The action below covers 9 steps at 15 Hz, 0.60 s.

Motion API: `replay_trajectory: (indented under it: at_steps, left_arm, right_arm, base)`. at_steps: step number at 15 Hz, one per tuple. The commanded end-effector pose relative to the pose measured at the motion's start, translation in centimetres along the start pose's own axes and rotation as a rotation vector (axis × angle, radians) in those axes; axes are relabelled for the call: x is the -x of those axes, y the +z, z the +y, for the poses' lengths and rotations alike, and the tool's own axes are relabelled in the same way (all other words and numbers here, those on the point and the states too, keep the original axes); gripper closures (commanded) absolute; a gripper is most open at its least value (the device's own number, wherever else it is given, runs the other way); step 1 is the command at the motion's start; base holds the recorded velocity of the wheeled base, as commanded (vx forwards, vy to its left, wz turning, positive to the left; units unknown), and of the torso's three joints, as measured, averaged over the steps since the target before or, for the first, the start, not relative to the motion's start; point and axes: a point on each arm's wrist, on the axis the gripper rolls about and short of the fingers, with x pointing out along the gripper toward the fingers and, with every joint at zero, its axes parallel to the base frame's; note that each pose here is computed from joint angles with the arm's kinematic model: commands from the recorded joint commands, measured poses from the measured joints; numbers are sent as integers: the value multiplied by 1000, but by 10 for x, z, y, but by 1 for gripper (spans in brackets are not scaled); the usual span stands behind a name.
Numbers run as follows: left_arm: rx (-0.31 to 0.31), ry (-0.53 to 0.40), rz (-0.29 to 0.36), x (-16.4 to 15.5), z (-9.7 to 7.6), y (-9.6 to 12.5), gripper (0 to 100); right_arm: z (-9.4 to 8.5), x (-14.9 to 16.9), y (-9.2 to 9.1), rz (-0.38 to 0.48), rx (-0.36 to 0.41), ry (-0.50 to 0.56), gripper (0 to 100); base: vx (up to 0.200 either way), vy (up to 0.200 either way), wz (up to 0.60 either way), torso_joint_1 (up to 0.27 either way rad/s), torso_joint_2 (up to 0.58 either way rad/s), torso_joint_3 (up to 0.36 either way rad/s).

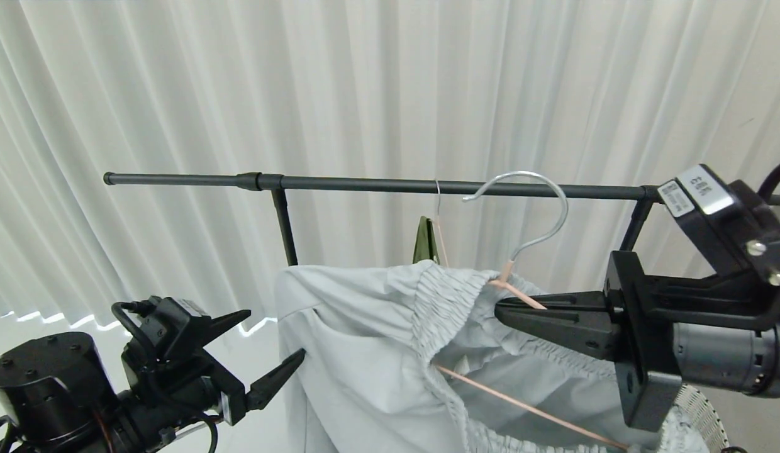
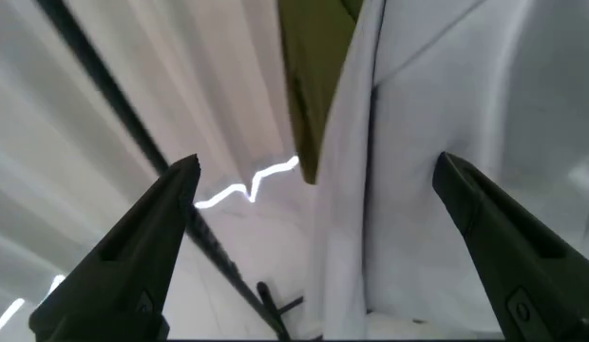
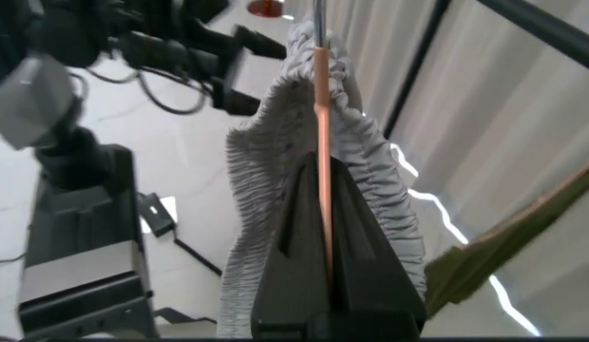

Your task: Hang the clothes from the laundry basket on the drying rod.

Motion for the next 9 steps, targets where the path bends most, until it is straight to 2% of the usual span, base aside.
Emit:
replay_trajectory:
  at_steps: [1, 9]
  left_arm:
    - [7, 2, 19, -2, 2, -4, 0]
    - [18, 57, 26, 2, 12, -6, 0]
  right_arm:
    - [8, 7, 2, -17, 9, 18, 100]
    - [6, 12, 5, -31, 14, -1, 100]
  base:
    - [0, 0, 0, 0, 0, 0]
    - [0, 0, 0, 0, 0, 0]
